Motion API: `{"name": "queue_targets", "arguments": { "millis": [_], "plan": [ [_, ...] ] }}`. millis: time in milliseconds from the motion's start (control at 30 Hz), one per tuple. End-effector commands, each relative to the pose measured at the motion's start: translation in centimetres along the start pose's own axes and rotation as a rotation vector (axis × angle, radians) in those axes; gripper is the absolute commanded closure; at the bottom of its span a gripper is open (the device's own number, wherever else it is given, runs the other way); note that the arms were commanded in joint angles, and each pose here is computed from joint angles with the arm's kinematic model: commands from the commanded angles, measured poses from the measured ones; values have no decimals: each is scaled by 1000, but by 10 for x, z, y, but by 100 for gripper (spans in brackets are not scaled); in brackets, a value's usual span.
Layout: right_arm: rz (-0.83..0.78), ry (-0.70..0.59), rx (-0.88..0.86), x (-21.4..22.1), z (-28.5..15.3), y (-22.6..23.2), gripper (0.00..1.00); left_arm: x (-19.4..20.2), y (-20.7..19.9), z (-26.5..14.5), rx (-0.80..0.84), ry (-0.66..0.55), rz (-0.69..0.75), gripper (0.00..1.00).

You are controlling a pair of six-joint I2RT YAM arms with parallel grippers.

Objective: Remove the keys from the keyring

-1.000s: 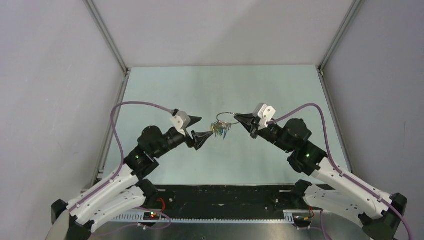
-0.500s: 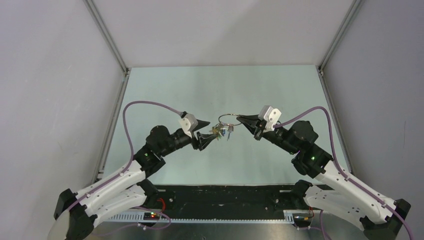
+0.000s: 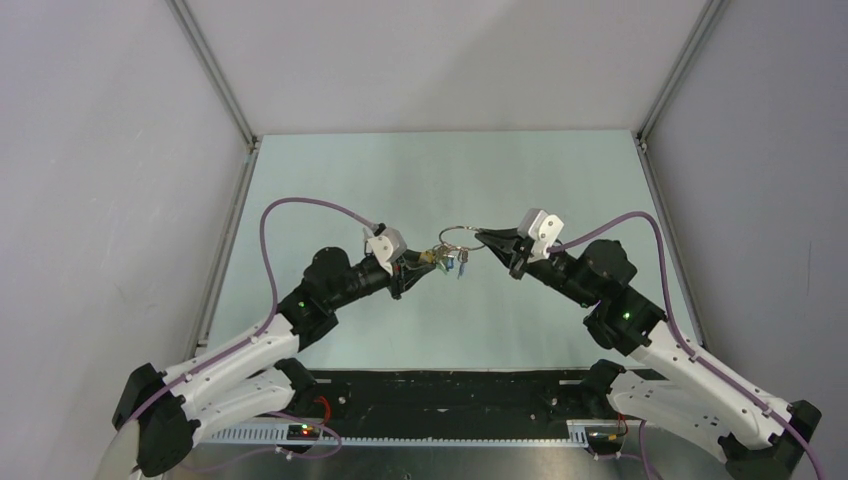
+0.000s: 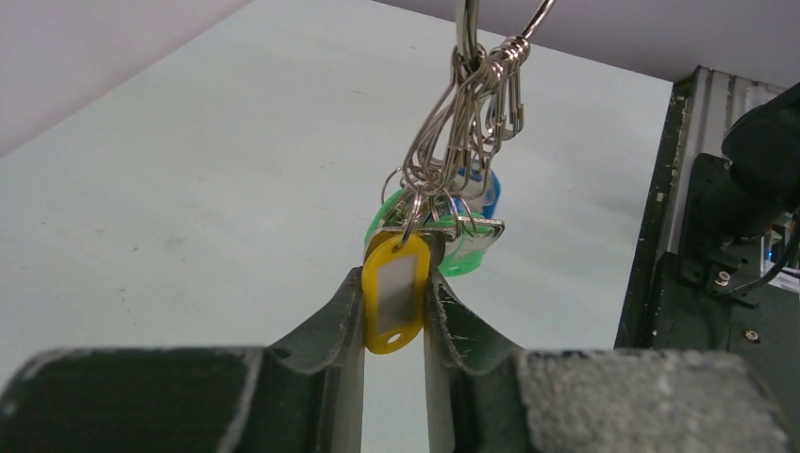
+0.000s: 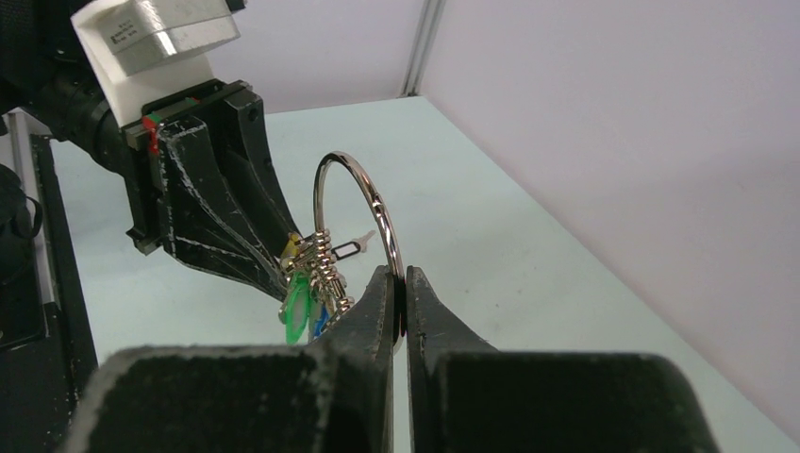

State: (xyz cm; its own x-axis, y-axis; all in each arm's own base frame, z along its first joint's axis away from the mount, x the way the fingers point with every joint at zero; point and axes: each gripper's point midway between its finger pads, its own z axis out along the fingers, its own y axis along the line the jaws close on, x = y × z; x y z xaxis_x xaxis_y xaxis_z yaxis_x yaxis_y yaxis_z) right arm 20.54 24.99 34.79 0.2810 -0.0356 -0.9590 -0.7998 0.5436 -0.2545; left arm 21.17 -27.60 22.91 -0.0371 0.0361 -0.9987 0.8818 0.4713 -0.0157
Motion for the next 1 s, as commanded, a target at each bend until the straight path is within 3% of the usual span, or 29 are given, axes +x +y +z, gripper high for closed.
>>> {"name": "queue_targets", "arguments": {
  "millis": [0,100,600,700,767,867,967],
  "plan": [
    [6,-77,59,-31,-4,-16,100,-29,5,2,-18,-80,44,91],
    [26,-44,96,-22,-3,-24,100,-31,6,1,-29,-81,34,99],
    [123,57,102,20,0,-27,100,-38,9,0,-59,-4,-37,100],
    [142,78,99,34,1,-24,100,-31,10,1,-63,69,-59,100],
    [159,96,88,45,3,-20,96,-28,10,2,-61,122,-72,100],
    [189,132,67,62,7,-14,75,-34,7,3,-40,170,-82,100],
    [210,163,63,77,10,-11,67,-39,2,0,-14,192,-85,100]
  ]
}}
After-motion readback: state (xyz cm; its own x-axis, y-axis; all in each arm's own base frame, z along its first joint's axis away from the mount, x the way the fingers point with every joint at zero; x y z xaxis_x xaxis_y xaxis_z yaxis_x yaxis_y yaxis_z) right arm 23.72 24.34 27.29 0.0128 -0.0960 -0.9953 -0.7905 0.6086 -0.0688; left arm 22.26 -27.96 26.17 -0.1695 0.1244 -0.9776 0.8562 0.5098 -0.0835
